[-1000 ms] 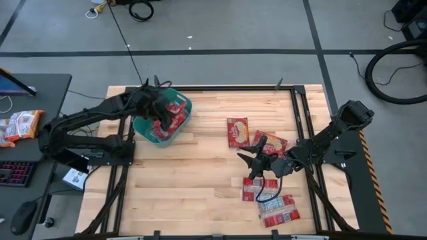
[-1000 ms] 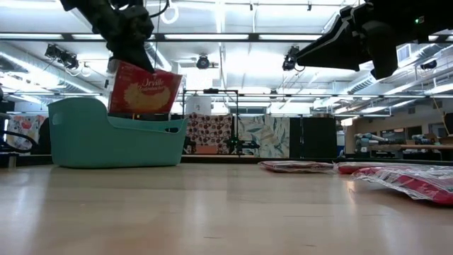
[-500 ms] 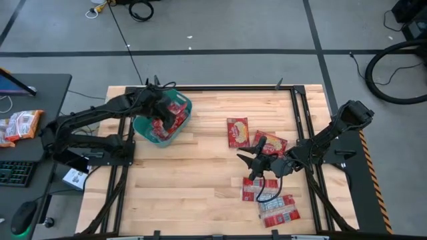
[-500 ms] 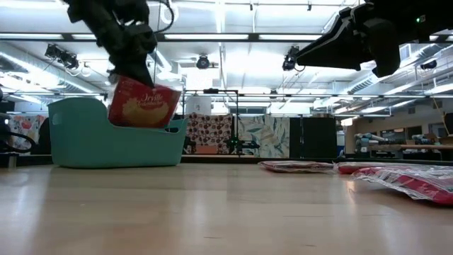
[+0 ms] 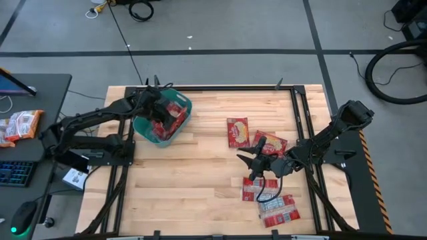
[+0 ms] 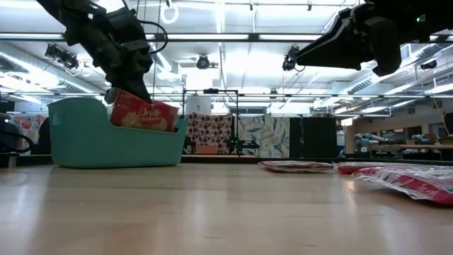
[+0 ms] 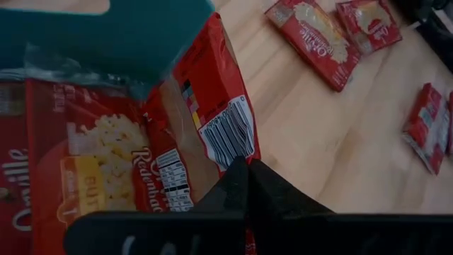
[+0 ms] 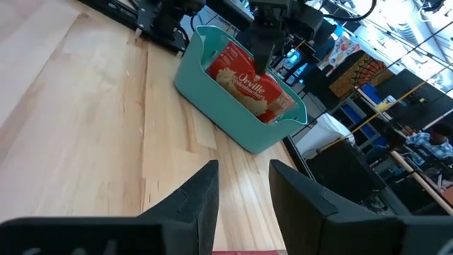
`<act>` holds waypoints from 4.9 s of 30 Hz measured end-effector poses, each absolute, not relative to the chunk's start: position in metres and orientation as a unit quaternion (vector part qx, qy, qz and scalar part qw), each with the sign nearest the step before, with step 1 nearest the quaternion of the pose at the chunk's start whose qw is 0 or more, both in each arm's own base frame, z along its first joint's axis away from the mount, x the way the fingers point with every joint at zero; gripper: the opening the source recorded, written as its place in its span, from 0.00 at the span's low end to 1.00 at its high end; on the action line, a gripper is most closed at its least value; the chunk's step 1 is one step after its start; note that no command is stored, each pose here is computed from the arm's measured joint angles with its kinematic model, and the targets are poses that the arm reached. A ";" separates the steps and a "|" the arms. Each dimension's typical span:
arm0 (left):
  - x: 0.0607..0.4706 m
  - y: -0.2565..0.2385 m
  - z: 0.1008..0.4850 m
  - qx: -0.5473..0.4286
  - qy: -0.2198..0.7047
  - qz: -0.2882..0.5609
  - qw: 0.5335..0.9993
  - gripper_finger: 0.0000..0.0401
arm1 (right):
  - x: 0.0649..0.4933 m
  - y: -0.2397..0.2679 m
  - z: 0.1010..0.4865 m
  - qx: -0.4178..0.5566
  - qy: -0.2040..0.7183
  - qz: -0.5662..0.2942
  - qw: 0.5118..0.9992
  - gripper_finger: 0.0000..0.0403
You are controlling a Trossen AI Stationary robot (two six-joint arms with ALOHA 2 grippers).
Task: Sort popcorn bags into baskets
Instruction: Put the red popcorn bag into the green bin
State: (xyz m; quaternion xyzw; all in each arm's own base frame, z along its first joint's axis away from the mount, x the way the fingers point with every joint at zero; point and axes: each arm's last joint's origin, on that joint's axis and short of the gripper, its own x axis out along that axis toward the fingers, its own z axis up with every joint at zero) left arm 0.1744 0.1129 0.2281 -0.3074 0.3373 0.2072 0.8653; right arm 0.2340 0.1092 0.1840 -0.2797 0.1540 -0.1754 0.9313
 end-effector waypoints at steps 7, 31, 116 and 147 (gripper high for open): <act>0.167 0.119 0.219 -0.324 0.338 0.220 0.856 0.01 | 0.234 0.110 0.184 -0.279 0.154 -0.168 0.933 0.32; 0.153 0.126 0.220 -0.296 0.387 0.330 0.808 0.20 | 0.234 0.110 0.184 -0.277 0.153 -0.169 0.933 0.32; 0.321 -0.076 0.185 0.057 0.485 0.017 0.872 0.26 | 0.277 0.067 0.137 -0.091 0.372 -0.027 0.924 0.32; 0.368 -0.121 0.133 0.428 0.454 -0.096 0.775 0.48 | 0.287 0.051 0.125 0.002 0.355 -0.005 0.935 0.32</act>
